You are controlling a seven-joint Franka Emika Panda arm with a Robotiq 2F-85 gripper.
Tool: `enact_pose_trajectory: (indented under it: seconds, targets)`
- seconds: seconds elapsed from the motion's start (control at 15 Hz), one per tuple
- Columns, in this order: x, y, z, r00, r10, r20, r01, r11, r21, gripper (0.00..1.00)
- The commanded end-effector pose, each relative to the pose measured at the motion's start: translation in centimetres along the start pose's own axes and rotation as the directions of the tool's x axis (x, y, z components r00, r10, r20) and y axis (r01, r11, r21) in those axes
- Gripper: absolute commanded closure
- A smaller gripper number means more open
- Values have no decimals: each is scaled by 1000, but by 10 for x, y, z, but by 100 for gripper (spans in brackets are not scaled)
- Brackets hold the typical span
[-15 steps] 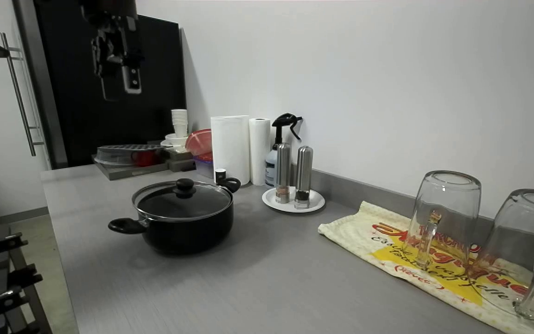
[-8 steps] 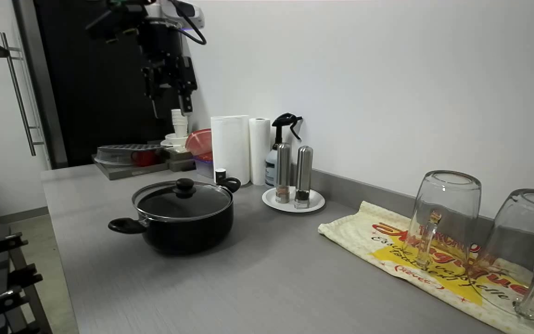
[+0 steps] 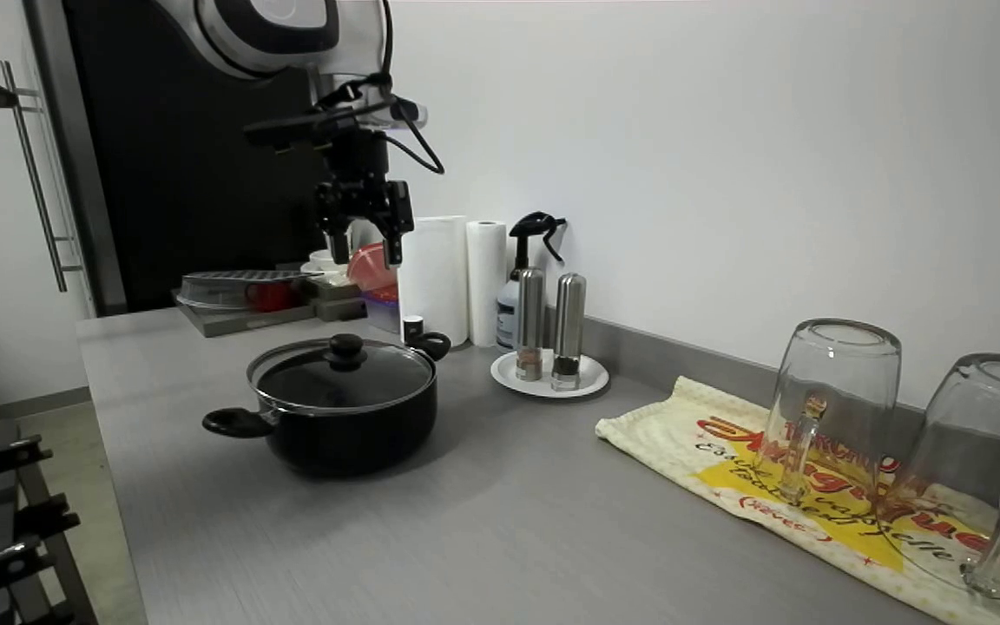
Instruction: Remove the lid from the pot and put it on the table
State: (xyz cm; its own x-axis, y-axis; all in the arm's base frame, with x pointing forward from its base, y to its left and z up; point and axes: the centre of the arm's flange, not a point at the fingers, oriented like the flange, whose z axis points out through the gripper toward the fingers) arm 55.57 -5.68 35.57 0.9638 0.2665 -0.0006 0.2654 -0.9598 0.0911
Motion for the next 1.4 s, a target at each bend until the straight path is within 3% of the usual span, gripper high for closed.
enact_pose_trajectory:
  seconds: [0.0, 0.47, 0.87, 1.33]
  targets:
    - [33, 2, 13, 998, -54, 15, 53, 998, 34, 0]
    - [69, -30, 59, 977, -145, 159, 137, 989, 57, 0]
    - [53, -41, 97, 940, -182, 289, 165, 983, 82, 0]
    - [47, -38, 111, 921, -194, 338, 166, 980, 110, 0]
